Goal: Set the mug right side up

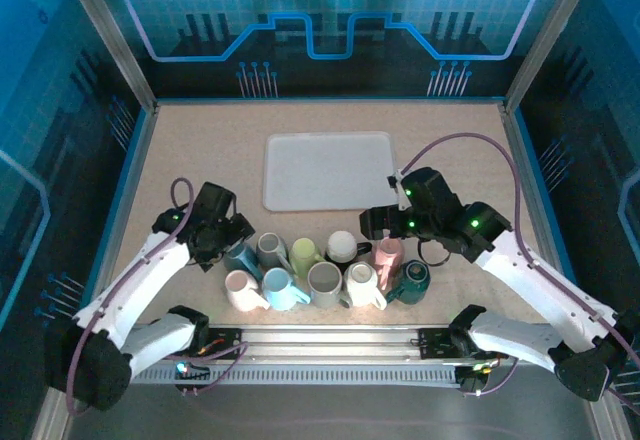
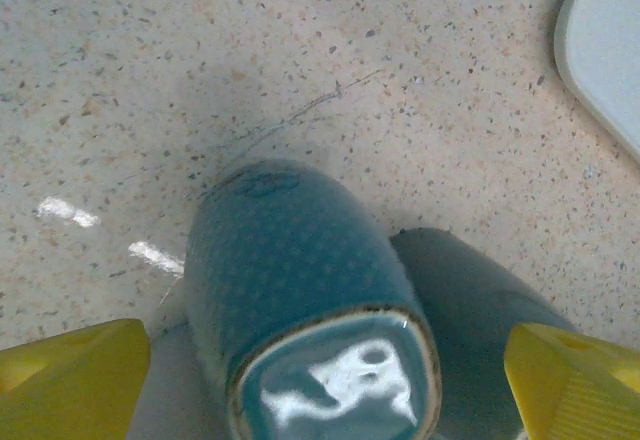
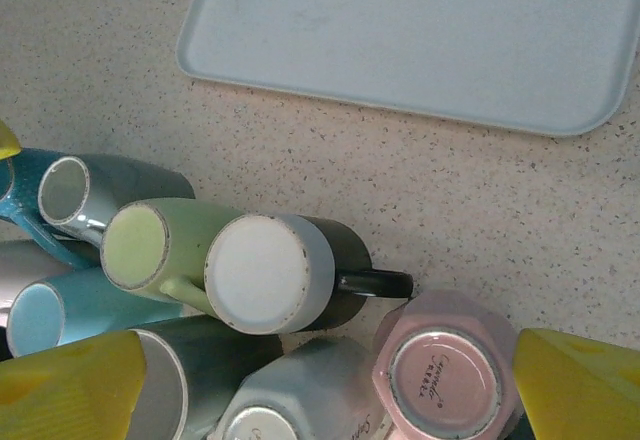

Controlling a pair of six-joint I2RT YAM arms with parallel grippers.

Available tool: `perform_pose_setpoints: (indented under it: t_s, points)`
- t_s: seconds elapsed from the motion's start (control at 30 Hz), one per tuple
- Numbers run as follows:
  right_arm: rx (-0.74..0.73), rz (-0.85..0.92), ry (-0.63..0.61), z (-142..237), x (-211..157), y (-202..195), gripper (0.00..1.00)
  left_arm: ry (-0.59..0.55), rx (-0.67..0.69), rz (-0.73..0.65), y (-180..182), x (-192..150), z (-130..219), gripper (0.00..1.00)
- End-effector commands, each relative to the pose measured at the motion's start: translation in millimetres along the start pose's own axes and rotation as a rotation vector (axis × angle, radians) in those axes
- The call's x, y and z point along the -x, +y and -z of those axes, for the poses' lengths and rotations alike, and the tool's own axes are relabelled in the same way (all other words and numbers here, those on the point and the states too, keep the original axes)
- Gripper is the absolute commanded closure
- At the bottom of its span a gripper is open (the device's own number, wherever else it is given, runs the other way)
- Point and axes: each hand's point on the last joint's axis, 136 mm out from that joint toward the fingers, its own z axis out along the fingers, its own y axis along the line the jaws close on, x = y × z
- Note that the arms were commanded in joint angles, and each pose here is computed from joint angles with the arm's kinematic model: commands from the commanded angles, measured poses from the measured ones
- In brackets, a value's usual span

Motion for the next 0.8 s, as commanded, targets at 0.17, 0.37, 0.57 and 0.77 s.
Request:
perform_pose_setpoints:
  t_s: [0.17, 0.37, 0.57, 0.77]
  points:
    - [-0.096, -0.035, -0.020, -1, 0, -15, 0.04, 0.112, 0.036, 0.094, -2, -15, -22, 0.14]
    - [-0.122, -0.054, -0.037, -1, 0, -21, 0.04, 0.140, 0.125, 0.103, 14, -22, -33, 0.16]
    - [-0.122, -0.062, -0.032, -5, -2, -21, 0.05, 0.196, 0.119, 0.126, 16, -34, -48, 0.17]
    - [-0.118, -0.063, -0.030, -5, -1, -19, 0.05, 0.169, 0.126, 0.145, 19, -25, -46, 0.28]
